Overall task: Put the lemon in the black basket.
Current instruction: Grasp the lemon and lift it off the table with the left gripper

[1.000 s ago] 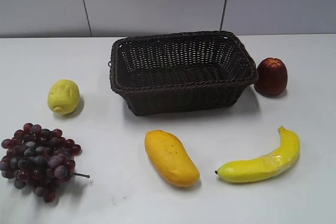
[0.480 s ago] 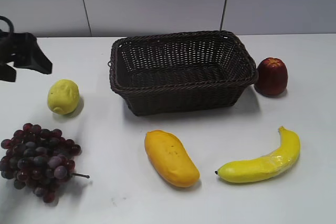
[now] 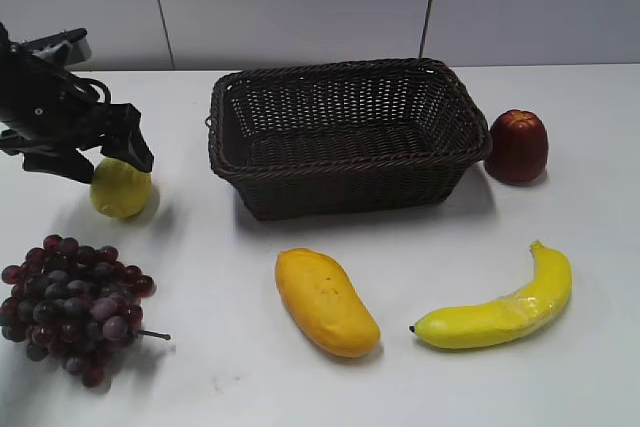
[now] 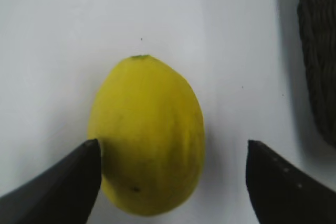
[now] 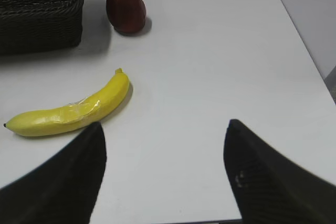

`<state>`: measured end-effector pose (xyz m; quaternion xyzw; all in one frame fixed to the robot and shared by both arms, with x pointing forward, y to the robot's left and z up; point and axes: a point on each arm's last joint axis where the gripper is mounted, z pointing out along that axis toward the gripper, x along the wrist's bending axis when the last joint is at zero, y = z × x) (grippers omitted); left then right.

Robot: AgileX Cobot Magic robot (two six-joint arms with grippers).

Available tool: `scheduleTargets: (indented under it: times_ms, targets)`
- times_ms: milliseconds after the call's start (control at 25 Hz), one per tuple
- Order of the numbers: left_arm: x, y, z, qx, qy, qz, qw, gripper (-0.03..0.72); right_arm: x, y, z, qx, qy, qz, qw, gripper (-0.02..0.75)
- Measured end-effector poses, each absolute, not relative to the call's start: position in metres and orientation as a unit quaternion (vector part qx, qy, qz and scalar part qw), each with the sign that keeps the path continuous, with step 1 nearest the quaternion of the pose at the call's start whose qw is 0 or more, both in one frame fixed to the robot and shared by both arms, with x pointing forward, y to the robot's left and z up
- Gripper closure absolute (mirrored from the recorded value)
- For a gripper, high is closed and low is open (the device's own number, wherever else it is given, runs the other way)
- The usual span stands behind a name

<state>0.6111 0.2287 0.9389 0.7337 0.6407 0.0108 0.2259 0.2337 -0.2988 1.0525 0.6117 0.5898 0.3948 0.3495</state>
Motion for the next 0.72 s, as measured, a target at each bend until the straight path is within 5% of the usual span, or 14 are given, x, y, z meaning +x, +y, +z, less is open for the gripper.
scheduleTargets:
  times_ms: [720]
  targets:
    - [0.627, 0.231, 0.904, 0.724, 0.654, 0.029, 0.218, 0.107, 0.234, -0.299, 1.053, 0.612, 0.59, 0.395, 0.35, 0.167]
